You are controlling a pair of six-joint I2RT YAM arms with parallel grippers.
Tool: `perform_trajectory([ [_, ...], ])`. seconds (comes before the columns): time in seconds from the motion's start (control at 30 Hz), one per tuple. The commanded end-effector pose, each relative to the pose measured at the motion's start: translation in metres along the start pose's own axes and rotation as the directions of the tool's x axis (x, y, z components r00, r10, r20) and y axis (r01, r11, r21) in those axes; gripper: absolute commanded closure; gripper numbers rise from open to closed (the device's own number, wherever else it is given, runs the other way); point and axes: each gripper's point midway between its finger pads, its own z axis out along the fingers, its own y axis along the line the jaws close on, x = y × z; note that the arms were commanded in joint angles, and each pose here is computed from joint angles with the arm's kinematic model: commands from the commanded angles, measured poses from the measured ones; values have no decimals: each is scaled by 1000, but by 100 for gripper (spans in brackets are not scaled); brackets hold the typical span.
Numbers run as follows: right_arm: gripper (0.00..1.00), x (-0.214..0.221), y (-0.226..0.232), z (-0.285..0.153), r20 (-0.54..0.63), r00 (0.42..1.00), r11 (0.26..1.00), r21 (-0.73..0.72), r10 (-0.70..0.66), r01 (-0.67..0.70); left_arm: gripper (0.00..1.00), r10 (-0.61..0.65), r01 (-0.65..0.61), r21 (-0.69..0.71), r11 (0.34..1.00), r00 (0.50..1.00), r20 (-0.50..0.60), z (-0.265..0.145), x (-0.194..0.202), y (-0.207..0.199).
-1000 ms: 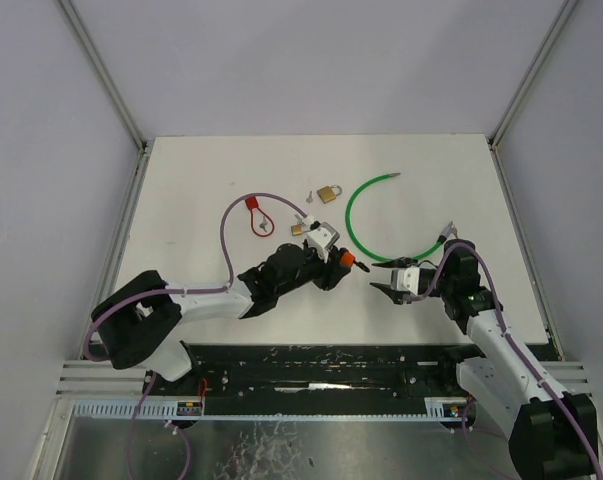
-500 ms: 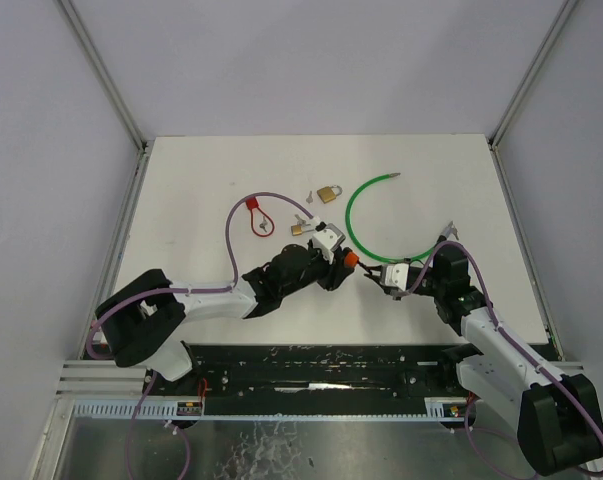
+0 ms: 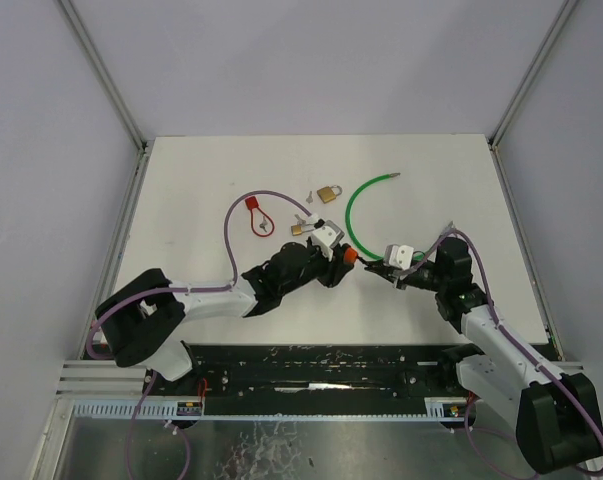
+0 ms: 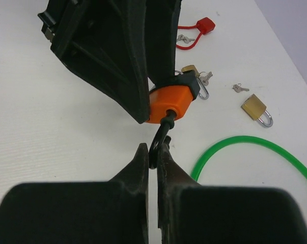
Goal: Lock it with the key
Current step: Pick up the lock from the center of the board.
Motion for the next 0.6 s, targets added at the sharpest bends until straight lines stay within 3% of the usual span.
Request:
perform_trajectory([
  [0.0,100,-42,-26,-2,100,993,997,32,60,-64,59,29,-37,53,998,988,148,4,-50,-10],
  [0.07,100,-45,-30,-3,111,990,995,39,92,-96,32,16,-26,57,998,988,154,2,-51,-7],
  [0.1,100,-46,-32,-4,117,987,992,44,108,-114,6,10,-20,62,998,987,159,1,-52,-6],
  [0.13,100,-48,-34,-5,122,985,991,47,120,-127,1,4,-15,69,997,987,161,0,-53,-6],
  [0.37,100,-54,-42,-16,143,975,982,58,172,-182,0,13,-36,86,996,965,263,-32,-70,-6],
  [0.57,100,-73,-29,-26,162,968,981,-35,193,-190,0,53,-90,53,995,873,484,-104,-129,-8],
])
